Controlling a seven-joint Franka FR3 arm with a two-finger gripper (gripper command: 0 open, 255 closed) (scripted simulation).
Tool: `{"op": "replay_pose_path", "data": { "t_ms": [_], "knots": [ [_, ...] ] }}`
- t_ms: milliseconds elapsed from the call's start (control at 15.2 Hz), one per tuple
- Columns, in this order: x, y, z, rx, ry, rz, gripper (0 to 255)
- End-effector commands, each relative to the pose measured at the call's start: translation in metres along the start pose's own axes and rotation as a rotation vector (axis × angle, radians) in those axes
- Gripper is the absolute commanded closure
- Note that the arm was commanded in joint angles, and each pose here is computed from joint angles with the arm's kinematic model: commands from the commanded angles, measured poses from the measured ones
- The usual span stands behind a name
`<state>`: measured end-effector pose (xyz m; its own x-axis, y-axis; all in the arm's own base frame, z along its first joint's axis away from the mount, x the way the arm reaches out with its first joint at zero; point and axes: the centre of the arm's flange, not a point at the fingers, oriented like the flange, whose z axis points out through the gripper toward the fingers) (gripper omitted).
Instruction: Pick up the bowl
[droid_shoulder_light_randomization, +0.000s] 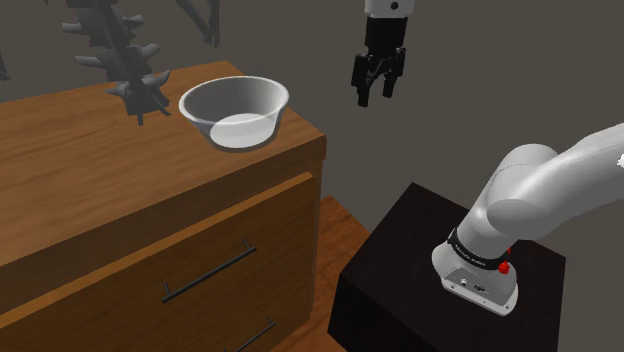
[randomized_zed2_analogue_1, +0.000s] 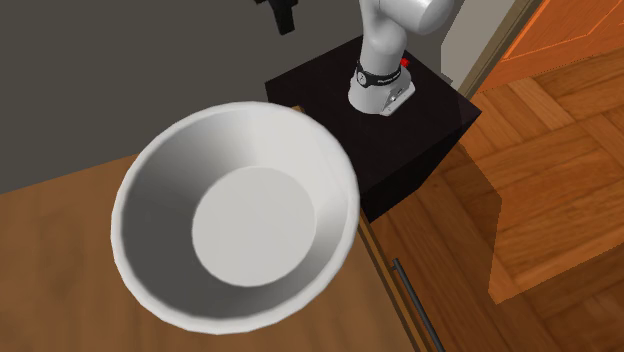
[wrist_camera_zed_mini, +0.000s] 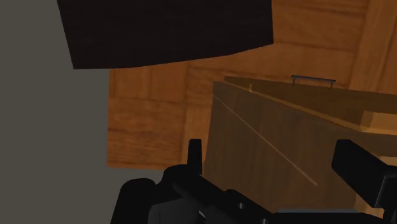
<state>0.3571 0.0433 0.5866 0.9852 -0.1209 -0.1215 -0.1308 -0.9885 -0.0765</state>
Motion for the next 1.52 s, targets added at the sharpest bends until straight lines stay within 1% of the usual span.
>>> {"op": "replay_pose_path", "data": {
  "t_ms": [0, 990, 1056, 1452],
  "knots": [
    [0.013, -0.022, -0.009, 0.022, 0.002, 0.015, 0],
    [0.121, -0.148, -0.071, 0.174, 0.019, 0.125, 0],
    [0.121, -0.148, -0.071, 0.175, 0.019, 0.125, 0],
    [0.125, -0.145, -0.04, 0.175, 0.019, 0.125, 0]
  ]
}}
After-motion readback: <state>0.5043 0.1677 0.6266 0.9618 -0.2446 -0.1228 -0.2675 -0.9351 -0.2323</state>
